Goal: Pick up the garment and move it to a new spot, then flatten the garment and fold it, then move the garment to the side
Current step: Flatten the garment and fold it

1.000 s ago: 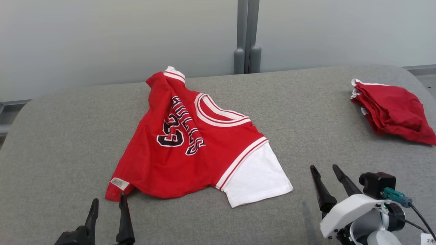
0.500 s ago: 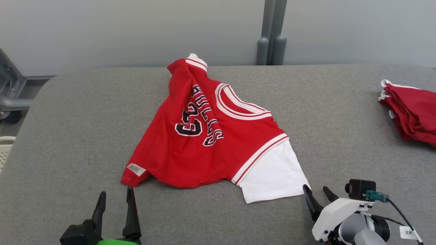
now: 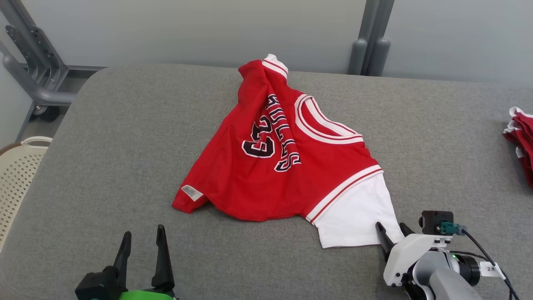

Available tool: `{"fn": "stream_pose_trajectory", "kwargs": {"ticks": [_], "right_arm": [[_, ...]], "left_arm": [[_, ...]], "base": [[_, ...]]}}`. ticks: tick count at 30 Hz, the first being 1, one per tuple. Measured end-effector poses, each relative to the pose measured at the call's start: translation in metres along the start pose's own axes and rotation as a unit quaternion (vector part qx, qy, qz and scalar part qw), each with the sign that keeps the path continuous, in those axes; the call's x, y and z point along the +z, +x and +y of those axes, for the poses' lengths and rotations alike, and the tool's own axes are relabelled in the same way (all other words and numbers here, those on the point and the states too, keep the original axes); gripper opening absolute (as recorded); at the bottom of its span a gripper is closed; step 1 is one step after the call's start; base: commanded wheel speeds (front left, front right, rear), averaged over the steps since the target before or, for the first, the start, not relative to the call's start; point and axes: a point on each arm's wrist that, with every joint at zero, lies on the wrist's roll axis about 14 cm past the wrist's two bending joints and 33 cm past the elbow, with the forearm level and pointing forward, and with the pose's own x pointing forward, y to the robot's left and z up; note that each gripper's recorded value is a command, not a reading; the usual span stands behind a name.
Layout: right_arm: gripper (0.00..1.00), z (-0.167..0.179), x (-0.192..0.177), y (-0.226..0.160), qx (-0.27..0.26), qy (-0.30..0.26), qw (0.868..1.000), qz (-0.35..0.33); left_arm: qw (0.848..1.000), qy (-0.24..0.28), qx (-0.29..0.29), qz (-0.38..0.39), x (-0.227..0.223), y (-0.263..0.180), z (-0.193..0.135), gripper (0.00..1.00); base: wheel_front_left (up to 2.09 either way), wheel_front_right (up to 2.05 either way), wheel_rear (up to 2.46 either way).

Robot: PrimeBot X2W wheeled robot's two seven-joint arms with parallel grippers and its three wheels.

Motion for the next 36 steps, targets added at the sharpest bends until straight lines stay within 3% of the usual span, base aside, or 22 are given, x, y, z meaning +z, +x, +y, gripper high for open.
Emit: {"fn": "stream_pose_trajectory", "kwargs": {"ticks": [1,2,3,10,18,26,36], "right_arm": [[0.41,0.001,0.001,0.001,0.001,-0.006,1.000,0.000],[0.31,0.002,0.001,0.002,0.003,-0.010,1.000,-0.001],[0.00,0.003,0.002,0.002,0.004,-0.011,1.000,-0.002],[0.00,-0.001,0.021,-0.004,-0.003,0.031,0.998,-0.053],[0.00,-0.034,0.078,-0.028,-0.042,0.072,0.983,-0.160],[0.00,-0.069,0.080,-0.067,-0.091,0.079,0.978,-0.172],[0.00,-0.082,0.077,-0.097,-0.113,0.081,0.974,-0.178]], "left_arm": [[1.000,0.000,0.002,-0.001,0.000,0.000,0.001,1.00],[1.000,0.000,0.002,-0.001,0.001,-0.001,0.001,1.00],[1.000,0.000,0.002,-0.002,0.001,-0.001,0.001,1.00],[1.000,-0.001,-0.007,-0.003,0.002,0.004,-0.004,1.00],[0.999,-0.004,-0.035,0.008,-0.004,0.012,-0.021,1.00],[0.997,-0.017,-0.066,0.039,-0.020,0.016,-0.040,1.00],[0.979,-0.094,-0.078,0.162,-0.072,0.012,-0.059,1.00]], "base": [[0.00,0.00,0.00],[0.00,0.00,0.00],[0.00,0.00,0.00],[0.00,0.00,0.00],[0.00,0.00,0.00],[0.00,0.00,0.00],[0.00,0.00,0.00]]}}
